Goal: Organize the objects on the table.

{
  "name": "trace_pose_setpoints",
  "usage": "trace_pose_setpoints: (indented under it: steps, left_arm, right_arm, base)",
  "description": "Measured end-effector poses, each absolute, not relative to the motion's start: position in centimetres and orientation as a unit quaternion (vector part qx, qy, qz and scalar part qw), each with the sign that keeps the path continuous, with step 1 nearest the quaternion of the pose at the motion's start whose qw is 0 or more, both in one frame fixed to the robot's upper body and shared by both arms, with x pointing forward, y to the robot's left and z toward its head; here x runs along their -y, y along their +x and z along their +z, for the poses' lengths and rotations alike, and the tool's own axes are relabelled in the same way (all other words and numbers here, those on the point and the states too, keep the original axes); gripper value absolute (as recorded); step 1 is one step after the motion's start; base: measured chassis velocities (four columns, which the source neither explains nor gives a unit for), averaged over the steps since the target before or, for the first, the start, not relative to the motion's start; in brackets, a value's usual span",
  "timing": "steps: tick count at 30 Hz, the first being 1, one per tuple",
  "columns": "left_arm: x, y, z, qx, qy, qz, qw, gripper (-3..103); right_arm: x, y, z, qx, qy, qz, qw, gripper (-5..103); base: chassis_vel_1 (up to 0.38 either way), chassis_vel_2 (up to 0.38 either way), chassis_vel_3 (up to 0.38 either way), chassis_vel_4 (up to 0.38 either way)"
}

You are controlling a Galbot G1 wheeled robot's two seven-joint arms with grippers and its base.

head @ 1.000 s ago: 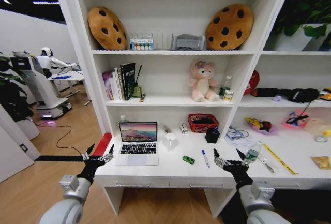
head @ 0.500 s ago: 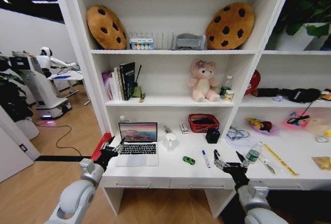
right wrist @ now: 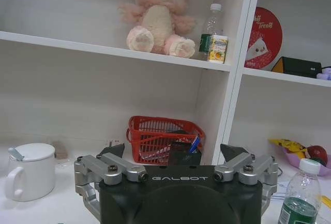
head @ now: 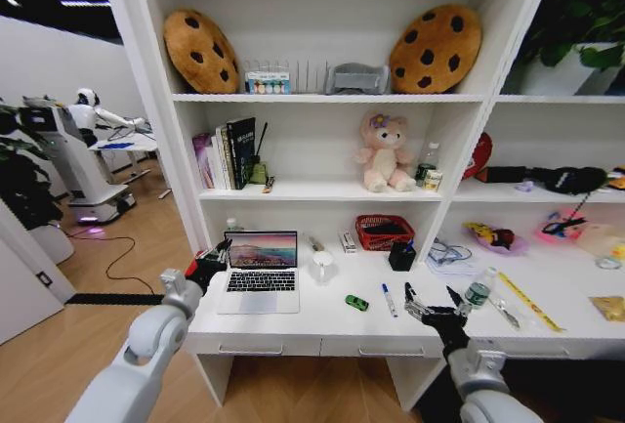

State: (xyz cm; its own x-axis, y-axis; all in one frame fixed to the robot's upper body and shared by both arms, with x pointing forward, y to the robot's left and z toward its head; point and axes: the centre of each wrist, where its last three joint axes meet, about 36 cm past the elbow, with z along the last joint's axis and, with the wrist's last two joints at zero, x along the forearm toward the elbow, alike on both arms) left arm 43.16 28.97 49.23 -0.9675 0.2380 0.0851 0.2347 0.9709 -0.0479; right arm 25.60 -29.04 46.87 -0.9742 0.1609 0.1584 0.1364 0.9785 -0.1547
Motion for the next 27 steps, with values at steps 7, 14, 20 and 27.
trace_pose_setpoints:
  steps: [7,14,20,27]
  left_arm:
    - [-26.8,47.9,50.4,0.988,-0.138,0.033,0.067,0]
    - [-22.7,52.5,51.7,0.977,-0.163,0.005,0.138,0]
    - [-20.7,55.1,52.5,0.973,-0.169,0.008,0.155,0]
    - [-19.4,58.8,52.8,0.969,-0.189,0.009,0.158,0]
  right_arm:
    - [29.5,25.9,46.5,0.990,-0.083,0.071,0.089,100]
    - [29.8,26.2,46.1,0.990,-0.092,0.065,0.091,100]
    - [29.9,26.4,45.9,0.989,-0.099,0.061,0.087,100]
    - [30.2,27.0,46.1,0.990,-0.106,0.053,0.077,100]
  base:
    - [0.000,0.000,0.000,0.000]
    - [0.000,0.000,0.000,0.000]
    - [0.000,0.000,0.000,0.000]
    - [0.000,0.000,0.000,0.000]
